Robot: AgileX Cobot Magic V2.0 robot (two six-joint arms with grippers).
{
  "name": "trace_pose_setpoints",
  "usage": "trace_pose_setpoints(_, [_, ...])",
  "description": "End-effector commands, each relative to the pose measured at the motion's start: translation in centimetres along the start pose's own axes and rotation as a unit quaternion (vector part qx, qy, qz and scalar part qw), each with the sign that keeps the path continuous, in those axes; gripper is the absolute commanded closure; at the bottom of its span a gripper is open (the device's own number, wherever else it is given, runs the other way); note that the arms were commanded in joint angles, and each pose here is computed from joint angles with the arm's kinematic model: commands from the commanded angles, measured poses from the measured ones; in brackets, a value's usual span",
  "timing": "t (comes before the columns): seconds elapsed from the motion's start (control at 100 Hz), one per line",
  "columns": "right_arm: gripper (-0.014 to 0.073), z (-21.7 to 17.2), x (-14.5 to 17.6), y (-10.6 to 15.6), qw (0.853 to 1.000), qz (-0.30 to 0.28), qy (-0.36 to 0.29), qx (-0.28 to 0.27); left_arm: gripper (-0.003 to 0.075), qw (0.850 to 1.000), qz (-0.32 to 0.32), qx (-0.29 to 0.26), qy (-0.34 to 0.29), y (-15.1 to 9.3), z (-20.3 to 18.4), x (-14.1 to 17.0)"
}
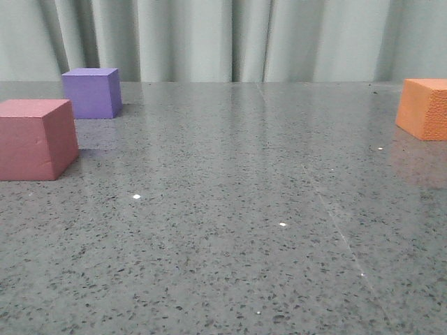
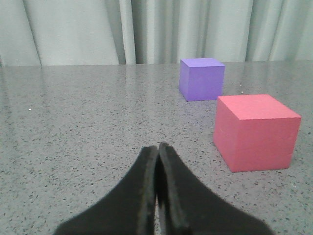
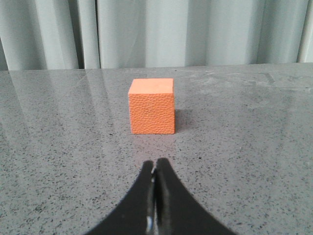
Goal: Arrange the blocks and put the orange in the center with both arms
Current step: 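Move the right gripper toward the orange cube, then lower the right gripper over the orange cube and close on it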
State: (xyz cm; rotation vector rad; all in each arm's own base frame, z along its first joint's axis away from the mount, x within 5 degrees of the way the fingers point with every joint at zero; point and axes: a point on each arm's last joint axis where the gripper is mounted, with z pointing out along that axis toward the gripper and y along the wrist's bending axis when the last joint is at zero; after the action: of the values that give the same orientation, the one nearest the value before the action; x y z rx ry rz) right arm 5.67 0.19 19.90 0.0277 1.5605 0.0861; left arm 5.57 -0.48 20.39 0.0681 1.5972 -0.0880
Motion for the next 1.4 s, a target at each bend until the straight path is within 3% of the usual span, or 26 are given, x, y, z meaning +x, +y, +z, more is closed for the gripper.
trace_pose_setpoints(0.0, [0.0715,-0.3,-1.8,0.2,0.996,-0.003,-0.085,-0.008,0.0739,0.999,-0.002,0.007,-0.033,-0.1,0.0,0.8])
trace_pose_setpoints(0.14, [0.0715,-0.6,-3.1,0.3,0.989,-0.001,-0.145,-0.016,0.0739,0.999,-0.002,0.007,-0.033,-0.1,0.0,0.8])
trace_pose_setpoints(0.24, [0.0715,-0.9,-4.6,0.4,0.99,0.017,-0.143,-0.014,0.0739,0.999,-0.002,0.007,-0.033,-0.1,0.0,0.8])
trace_pose_setpoints(0.5, [0.0715,-0.7,-12.0,0.8,0.999,0.018,-0.034,0.001,0.0739,0.999,-0.002,0.007,-0.033,-0.1,0.0,0.8])
trace_pose_setpoints(0.73, [0.0715,3.7,-16.6,1.1,0.994,0.019,0.108,0.017,0.0739,0.999,-0.002,0.007,-0.033,-0.1,0.0,0.8])
trace_pose_setpoints(0.9, [0.0715,8.5,-17.2,1.1,0.98,0.018,0.198,0.026,0.0739,0.999,-0.002,0.007,-0.033,-0.1,0.0,0.8])
trace_pose_setpoints(1.28, [0.0713,14.5,-14.1,0.9,0.961,0.017,0.275,0.032,0.0739,0.999,-0.002,0.007,-0.033,-0.1,0.0,0.8])
trace_pose_setpoints(1.39, [0.0656,14.8,-13.8,0.9,0.958,0.017,0.283,0.033,0.0739,0.999,-0.002,0.007,-0.033,-0.1,0.0,0.8])
